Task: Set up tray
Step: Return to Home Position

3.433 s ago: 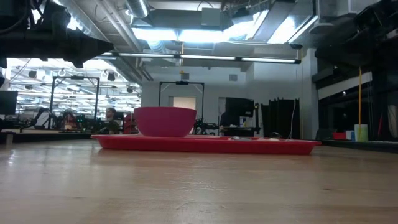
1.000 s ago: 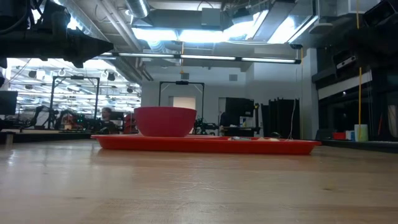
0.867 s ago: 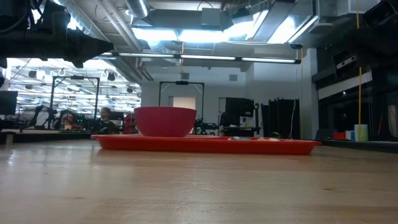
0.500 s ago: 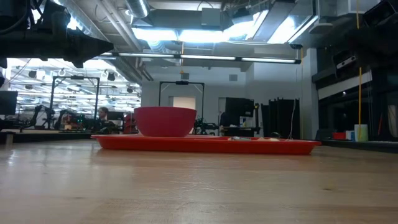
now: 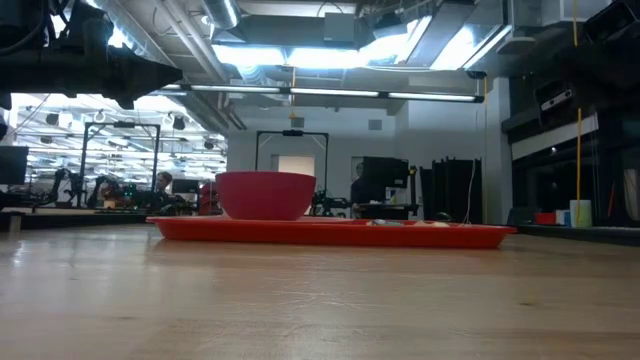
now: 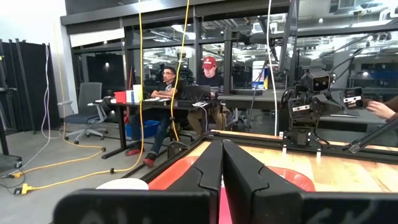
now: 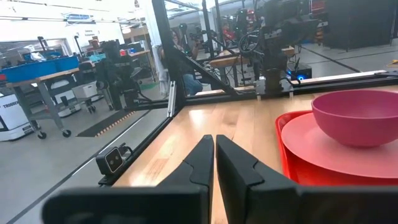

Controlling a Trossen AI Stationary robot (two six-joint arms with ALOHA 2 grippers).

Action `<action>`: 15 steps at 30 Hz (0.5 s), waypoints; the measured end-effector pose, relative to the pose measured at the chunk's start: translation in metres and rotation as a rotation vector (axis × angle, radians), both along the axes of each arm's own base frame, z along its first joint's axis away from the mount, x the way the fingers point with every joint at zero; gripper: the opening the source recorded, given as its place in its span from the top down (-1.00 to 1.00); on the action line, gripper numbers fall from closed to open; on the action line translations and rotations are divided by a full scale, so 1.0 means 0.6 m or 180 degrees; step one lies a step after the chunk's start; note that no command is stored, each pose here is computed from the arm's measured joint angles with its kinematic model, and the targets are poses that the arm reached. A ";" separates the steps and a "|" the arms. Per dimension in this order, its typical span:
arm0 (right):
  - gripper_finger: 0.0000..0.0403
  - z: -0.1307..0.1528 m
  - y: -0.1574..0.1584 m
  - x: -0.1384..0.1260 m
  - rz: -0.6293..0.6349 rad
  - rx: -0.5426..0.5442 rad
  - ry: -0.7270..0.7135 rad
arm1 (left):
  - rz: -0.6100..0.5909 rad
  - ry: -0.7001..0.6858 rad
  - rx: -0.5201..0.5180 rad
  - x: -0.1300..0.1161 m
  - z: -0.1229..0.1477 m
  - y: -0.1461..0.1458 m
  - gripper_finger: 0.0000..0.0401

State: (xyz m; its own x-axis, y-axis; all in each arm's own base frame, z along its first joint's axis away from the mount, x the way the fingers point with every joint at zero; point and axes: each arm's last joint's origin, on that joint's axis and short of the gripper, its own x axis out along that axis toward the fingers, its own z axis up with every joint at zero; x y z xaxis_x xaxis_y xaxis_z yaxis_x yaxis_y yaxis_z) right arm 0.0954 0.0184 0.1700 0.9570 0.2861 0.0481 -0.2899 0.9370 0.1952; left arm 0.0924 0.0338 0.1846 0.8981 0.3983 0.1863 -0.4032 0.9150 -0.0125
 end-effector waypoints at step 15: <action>0.89 0.000 0.000 0.000 0.0000 -0.0001 0.0003 | 0.0000 -0.0001 0.0000 0.000 0.000 0.000 0.98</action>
